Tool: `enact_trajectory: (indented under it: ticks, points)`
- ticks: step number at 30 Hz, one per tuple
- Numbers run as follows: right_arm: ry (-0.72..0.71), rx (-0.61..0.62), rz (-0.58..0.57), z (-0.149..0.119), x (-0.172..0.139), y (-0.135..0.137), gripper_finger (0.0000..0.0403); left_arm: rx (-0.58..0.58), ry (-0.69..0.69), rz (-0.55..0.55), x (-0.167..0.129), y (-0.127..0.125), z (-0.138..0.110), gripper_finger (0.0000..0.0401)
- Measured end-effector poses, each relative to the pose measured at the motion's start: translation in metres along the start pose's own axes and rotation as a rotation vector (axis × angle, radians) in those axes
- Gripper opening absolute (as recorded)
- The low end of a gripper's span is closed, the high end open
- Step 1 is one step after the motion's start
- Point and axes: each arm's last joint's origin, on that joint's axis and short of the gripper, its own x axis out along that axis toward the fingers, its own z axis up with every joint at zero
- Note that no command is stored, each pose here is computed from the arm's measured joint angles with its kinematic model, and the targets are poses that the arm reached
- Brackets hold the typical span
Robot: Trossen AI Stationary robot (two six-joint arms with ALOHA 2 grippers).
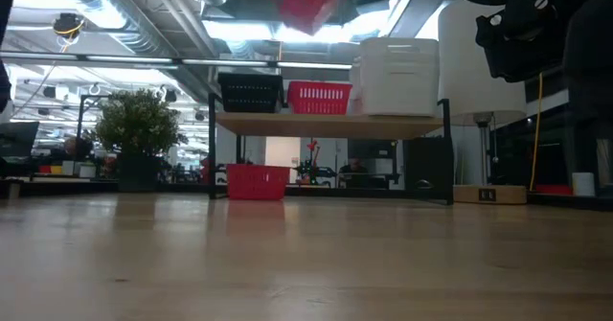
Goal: Stack baskets on shelf by color
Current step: Stack the bottom red bin on top of the red bin on the shelf
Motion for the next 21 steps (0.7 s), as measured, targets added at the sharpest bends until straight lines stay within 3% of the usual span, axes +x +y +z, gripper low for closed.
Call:
enact_trajectory:
  ticks: [4,8,14,21]
  points:
    - [0.002,0.001,0.003,0.0,0.0,0.0,0.008,-0.169,-0.059,0.002,0.02,0.054,-0.01,0.0]
    - [0.003,0.001,0.004,0.0,0.0,0.0,0.008,-0.245,-0.009,-0.018,0.037,0.075,-0.025,0.0]
    - [0.003,-0.008,0.004,0.0,0.0,0.0,0.008,-0.217,0.124,-0.07,0.051,0.065,-0.038,0.0]
    - [0.003,-0.012,0.006,-0.001,0.0,0.001,0.008,-0.108,0.181,-0.059,0.076,0.044,-0.04,0.0]
